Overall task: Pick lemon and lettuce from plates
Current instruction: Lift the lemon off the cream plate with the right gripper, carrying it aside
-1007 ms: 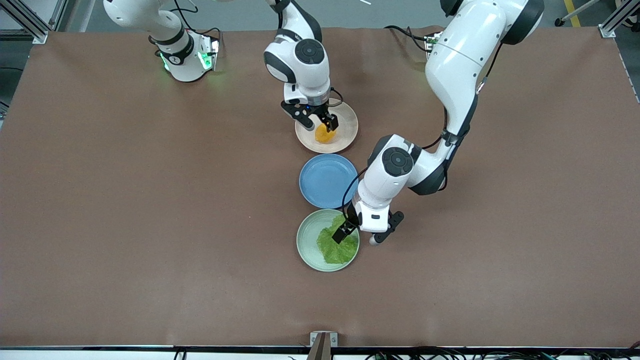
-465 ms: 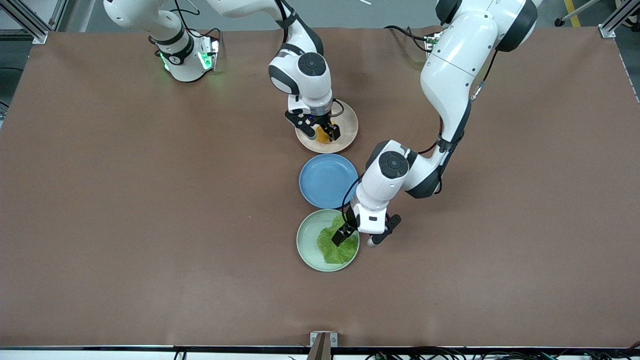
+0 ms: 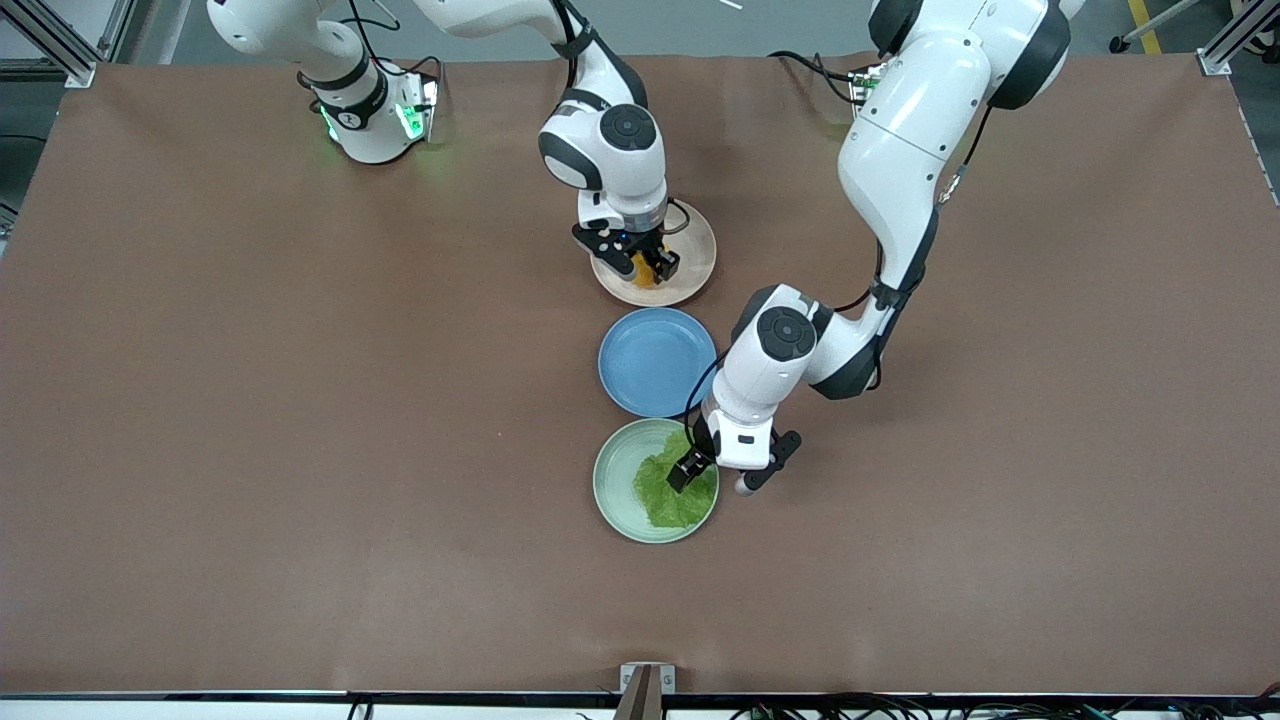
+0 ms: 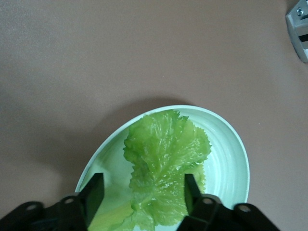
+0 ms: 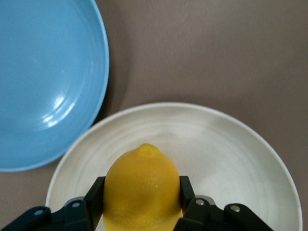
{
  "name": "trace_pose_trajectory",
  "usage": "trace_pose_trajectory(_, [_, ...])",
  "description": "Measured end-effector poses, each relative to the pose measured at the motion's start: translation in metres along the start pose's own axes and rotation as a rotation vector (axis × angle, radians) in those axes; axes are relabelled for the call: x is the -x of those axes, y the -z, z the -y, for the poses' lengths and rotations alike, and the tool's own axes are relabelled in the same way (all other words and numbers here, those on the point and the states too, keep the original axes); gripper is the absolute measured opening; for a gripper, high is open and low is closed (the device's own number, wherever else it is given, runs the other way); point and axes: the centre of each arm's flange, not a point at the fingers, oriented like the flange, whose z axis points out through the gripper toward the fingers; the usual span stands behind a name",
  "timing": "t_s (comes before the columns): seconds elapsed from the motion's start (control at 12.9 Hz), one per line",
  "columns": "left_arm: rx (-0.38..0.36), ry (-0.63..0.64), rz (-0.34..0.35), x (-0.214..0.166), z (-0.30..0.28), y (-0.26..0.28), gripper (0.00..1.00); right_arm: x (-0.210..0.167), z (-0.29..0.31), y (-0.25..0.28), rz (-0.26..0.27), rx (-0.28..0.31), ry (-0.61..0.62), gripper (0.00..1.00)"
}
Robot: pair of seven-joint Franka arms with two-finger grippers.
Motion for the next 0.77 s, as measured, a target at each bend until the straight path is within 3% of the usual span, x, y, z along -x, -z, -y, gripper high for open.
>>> trace_pose_trajectory(0.08, [-0.001, 0.0, 0.0, 0.0, 0.001, -0.002, 0.73, -0.017, 0.005, 0.008, -0.008, 0.027, 0.014, 0.65])
trace_pose_trajectory(0.15, [-0.002, 0.0, 0.001, 0.0, 0.001, -0.003, 0.63, -0.042, 0.011, 0.024, -0.013, 0.056, 0.048, 0.65])
trace_pose_trajectory(0.46, [0.0, 0.0, 0.0, 0.0, 0.001, -0.002, 0.47, -0.207, 0.001, 0.112, 0.008, 0.104, 0.244, 0.65])
trace_pose_trajectory(0.7, [0.004, 0.0, -0.001, 0.0, -0.001, -0.001, 0.13, -0.32, -0.04, 0.12, 0.037, 0.123, 0.378, 0.65])
trace_pose_trajectory(0.77, [0.008, 0.0, -0.002, -0.001, -0.002, -0.001, 0.06, -0.347, -0.055, 0.115, 0.05, 0.132, 0.404, 0.65])
